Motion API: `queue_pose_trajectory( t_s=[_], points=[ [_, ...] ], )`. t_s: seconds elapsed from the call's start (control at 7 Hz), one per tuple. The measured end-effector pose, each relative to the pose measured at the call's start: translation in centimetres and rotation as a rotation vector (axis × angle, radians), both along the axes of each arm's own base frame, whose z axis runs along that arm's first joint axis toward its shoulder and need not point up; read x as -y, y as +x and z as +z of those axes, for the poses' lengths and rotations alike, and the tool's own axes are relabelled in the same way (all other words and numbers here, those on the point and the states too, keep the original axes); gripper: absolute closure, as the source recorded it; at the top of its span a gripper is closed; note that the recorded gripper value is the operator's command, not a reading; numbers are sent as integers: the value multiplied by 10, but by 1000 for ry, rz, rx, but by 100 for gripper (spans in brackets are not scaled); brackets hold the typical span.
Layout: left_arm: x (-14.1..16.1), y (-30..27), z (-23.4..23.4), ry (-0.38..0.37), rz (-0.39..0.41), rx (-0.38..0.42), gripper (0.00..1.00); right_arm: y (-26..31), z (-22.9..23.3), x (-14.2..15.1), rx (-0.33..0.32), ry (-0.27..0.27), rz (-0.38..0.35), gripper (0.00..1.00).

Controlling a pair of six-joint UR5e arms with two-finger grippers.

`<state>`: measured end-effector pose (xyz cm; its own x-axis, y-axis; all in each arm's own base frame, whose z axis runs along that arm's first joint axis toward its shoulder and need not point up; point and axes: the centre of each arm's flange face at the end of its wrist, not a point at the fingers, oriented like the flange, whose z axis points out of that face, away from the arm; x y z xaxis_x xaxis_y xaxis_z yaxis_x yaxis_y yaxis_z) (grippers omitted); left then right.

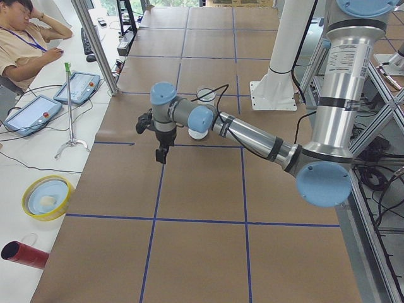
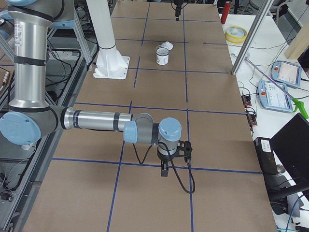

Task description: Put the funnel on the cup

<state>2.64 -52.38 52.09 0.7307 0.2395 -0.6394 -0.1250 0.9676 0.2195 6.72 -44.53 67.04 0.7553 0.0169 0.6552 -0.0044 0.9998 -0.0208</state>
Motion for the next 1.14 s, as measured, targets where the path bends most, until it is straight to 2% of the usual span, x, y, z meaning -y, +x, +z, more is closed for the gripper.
queue_pose_trajectory(
  t_s=[0.14, 0.29, 0.43, 0.71, 1.14],
  points=[
    [-24, -41, 61, -43, 16, 13, 0, 0, 0, 0, 0, 0, 0, 0],
    [-50, -60, 103, -96, 20, 17, 0, 0, 0, 0, 0, 0, 0, 0],
    [-65, -69, 125, -129, 17, 18, 0, 0, 0, 0, 0, 0, 0, 0],
    [-71, -89, 130, -138, -20, 8, 0, 0, 0, 0, 0, 1, 0, 0],
    [-72, -98, 129, -151, -49, -73, 0, 0, 0, 0, 0, 1, 0, 0]
  ],
)
